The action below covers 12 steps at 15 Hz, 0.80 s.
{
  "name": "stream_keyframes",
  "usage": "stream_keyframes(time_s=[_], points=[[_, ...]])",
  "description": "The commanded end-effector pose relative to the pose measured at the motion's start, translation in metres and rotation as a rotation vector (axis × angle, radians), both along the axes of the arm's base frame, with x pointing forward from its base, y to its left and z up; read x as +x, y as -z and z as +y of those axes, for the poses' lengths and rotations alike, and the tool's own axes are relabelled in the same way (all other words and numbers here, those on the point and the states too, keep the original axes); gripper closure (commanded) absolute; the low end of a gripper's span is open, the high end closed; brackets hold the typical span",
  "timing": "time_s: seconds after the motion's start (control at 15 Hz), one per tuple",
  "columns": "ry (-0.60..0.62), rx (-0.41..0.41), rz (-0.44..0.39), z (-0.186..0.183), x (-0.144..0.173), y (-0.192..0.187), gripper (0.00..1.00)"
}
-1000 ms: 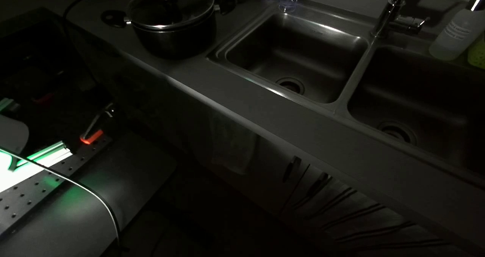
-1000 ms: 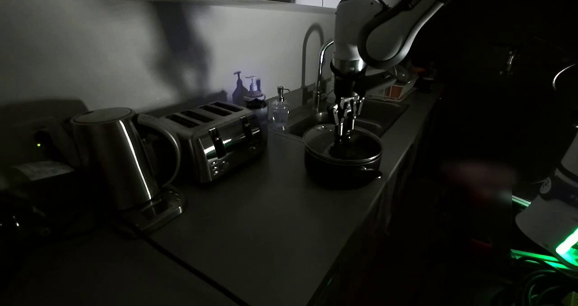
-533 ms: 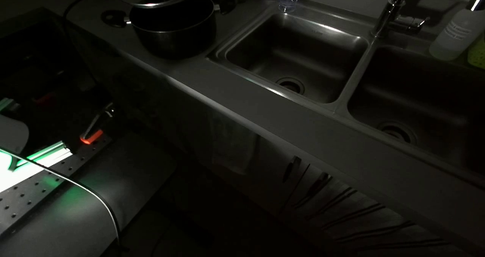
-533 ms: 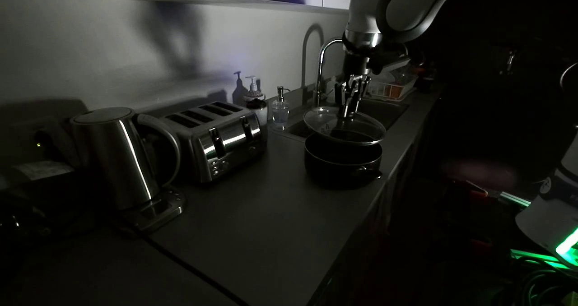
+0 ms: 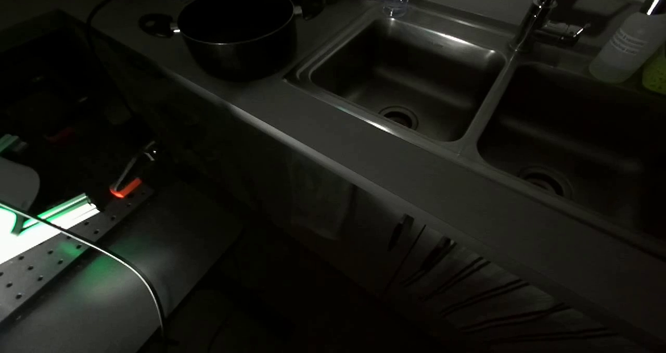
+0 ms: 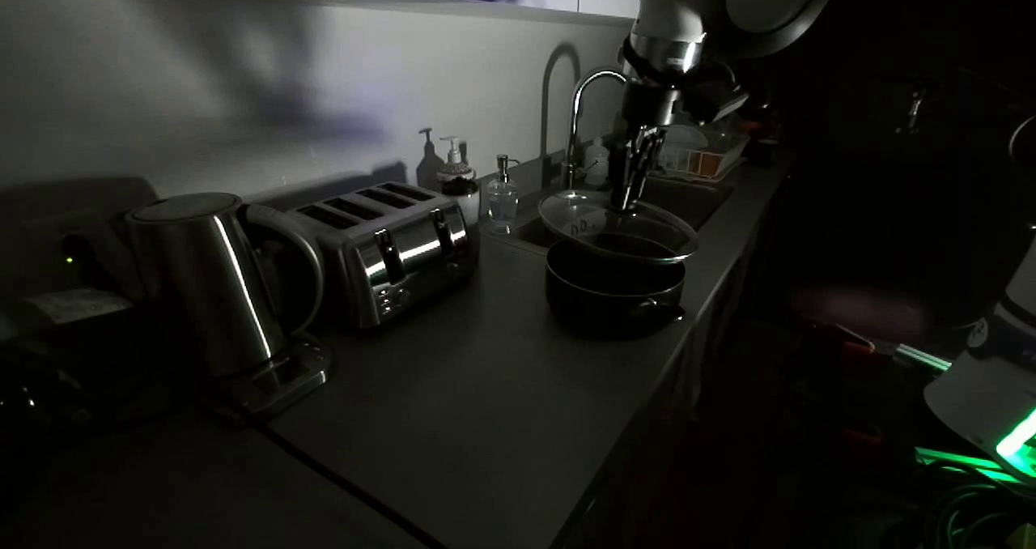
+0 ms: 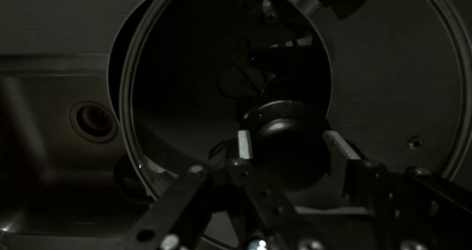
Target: Remove the glass lid from the black pot.
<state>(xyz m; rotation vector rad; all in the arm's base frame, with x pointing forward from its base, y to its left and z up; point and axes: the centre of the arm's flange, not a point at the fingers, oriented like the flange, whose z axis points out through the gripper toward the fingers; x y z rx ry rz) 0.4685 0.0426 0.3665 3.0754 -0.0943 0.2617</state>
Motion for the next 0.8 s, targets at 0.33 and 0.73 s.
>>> stream_keyframes(time_s=[0.33, 0.73], points=[[-0.243, -0.038, -0.089, 0.116, -0.014, -0.025, 0.75], [-0.292, -0.09, -0.066, 0.19, 0.013, 0.006, 0.75]])
